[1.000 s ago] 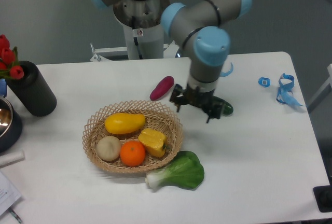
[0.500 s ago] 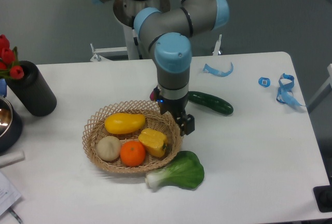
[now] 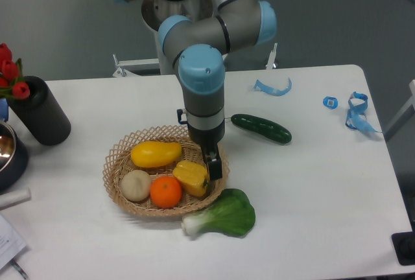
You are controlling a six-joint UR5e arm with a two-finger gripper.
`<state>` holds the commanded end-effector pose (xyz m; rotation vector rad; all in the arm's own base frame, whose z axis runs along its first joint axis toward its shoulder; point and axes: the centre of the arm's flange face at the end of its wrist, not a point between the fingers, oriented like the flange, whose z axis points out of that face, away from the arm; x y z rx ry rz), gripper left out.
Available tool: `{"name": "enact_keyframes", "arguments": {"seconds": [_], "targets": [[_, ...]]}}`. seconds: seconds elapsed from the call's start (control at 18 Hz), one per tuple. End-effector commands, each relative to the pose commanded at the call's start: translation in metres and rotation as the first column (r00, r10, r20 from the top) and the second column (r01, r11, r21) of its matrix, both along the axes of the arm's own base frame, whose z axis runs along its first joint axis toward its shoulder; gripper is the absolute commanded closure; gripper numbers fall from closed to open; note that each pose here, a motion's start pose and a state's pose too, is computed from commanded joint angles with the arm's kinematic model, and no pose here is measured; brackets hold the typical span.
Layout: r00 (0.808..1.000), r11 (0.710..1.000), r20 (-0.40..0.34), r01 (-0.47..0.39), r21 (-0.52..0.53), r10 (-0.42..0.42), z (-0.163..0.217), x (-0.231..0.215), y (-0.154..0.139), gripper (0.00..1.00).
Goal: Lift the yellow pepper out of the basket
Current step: 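Move the open gripper over the basket and lower toward the yellow pepper, then lower the gripper around the yellow pepper and close on it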
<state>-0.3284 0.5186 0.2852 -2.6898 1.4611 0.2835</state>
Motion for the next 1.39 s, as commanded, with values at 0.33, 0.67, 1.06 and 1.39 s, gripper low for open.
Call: {"name": "enact_keyframes", "arguments": {"seconds": [0.33, 0.67, 1.06, 1.39], "targets": [[1.000, 1.000, -0.002, 0.030, -0.006, -0.030, -0.003, 0.003, -0.001, 0.00], [0.997, 0.993, -0.031, 0.069, -0.093, -0.072, -0.024, 0.017, 0.001, 0.00], [0.996, 0.989, -0.013, 0.086, -0.121, -0.089, -0.046, 0.022, 0.012, 0.00], [0.996, 0.986, 0.007, 0.093, -0.141, -0.093, -0.061, 0.023, 0.012, 0.00]]}}
